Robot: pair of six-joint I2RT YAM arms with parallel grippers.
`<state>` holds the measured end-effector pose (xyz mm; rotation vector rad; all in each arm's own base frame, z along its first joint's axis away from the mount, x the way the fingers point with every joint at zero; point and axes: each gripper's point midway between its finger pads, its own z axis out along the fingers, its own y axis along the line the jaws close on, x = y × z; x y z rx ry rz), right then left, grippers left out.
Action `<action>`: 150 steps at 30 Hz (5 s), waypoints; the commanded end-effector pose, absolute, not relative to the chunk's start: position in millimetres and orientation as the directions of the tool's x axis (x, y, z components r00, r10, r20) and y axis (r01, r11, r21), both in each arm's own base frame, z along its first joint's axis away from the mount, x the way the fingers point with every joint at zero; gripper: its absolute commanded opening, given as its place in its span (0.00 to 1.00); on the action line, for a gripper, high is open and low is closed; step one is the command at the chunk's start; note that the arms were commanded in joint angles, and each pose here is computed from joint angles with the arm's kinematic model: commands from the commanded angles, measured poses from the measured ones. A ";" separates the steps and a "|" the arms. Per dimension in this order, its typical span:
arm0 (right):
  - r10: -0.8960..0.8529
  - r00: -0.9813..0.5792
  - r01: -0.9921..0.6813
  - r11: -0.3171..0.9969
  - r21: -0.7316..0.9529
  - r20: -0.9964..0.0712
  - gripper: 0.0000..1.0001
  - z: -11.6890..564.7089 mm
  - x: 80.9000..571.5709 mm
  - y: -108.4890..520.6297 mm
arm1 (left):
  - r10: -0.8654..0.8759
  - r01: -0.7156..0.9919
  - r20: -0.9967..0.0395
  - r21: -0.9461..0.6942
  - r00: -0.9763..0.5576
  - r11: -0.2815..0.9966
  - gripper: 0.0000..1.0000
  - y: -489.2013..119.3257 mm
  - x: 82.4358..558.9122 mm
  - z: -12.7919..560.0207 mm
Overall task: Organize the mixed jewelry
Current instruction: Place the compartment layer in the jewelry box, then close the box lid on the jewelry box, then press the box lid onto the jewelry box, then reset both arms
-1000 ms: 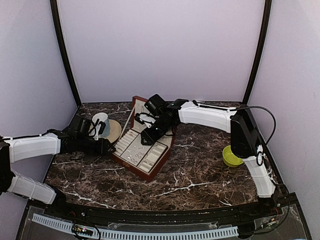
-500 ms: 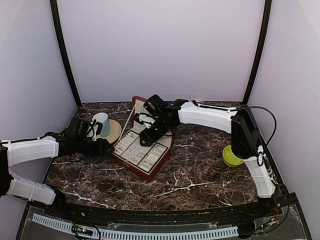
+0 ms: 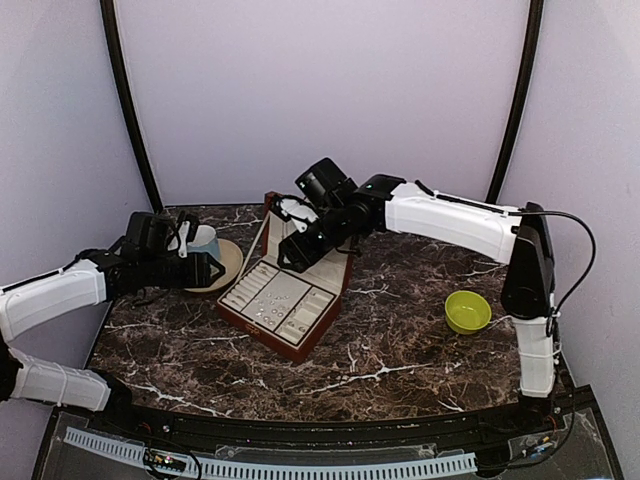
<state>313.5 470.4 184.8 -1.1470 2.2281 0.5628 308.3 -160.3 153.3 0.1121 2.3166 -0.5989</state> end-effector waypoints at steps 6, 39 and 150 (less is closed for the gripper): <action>-0.326 -0.336 -0.869 0.470 0.157 -0.884 0.74 323.8 276.0 449.1 | -0.019 0.301 -0.840 -0.215 -0.542 0.929 0.73 -138.5 325.6 234.1; -0.243 -0.543 -0.822 0.352 0.449 -0.804 0.96 247.6 327.4 393.0 | -0.063 0.228 -0.893 -0.182 -0.446 0.957 0.76 -75.4 381.7 252.1; 0.103 -0.458 -0.276 0.928 0.252 -0.883 0.90 197.5 440.1 200.2 | -0.205 0.114 -0.938 -0.245 -0.278 0.963 0.80 -6.6 422.8 208.5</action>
